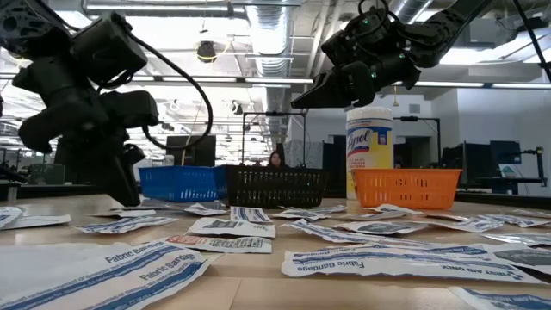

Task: Pick & Place First Aid Supplies
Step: Put the ointment pack into the orange bin

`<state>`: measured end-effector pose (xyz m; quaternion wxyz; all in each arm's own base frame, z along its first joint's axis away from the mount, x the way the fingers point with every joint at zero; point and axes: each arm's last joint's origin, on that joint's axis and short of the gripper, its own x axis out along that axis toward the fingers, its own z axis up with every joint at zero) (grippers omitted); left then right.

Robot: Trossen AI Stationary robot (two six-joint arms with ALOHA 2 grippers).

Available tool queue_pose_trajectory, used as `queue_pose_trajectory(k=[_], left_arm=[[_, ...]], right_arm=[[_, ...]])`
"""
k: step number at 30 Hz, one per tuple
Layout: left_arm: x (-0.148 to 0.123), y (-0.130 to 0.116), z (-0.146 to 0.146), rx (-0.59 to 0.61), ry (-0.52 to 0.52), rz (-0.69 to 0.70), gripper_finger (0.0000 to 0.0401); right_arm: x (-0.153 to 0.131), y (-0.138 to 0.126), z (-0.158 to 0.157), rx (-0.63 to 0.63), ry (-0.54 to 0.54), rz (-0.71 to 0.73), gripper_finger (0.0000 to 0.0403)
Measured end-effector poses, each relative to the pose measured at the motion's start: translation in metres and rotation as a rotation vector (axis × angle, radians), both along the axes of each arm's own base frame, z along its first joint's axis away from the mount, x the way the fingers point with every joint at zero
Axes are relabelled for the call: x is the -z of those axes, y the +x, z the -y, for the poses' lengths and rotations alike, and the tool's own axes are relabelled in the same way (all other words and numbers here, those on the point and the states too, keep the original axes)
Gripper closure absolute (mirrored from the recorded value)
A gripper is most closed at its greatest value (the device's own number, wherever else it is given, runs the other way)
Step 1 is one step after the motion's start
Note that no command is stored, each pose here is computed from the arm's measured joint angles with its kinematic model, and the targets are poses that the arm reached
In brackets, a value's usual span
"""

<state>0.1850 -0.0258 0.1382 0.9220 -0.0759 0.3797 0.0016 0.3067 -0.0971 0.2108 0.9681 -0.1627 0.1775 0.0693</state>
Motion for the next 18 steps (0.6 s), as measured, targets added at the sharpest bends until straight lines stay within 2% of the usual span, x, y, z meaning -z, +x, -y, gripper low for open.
queue_pose_trajectory(k=[5, 12, 15, 18], left_arm=[[-0.0002, -0.0005, 0.0041, 0.025, -0.042, -0.003, 0.0275], [-0.0001, -0.0006, 0.0042, 0.035, -0.036, -0.004, 0.027], [-0.0002, -0.0003, 0.0038, 0.073, 0.034, 0.012, 0.027], [-0.0034, 0.0032, 0.0024, 0.115, 0.171, 0.075, 0.027]], right_arm=[[0.0001, -0.0001, 0.0001, 0.0, 0.0, 0.0, 0.0316], [0.0001, -0.0001, 0.0, 0.0, 0.0, -0.001, 0.0316], [0.0, 0.0, 0.0, 0.0, 0.0, 0.0, 0.0316], [0.0001, -0.0001, 0.0, 0.0, 0.001, -0.001, 0.0316]])
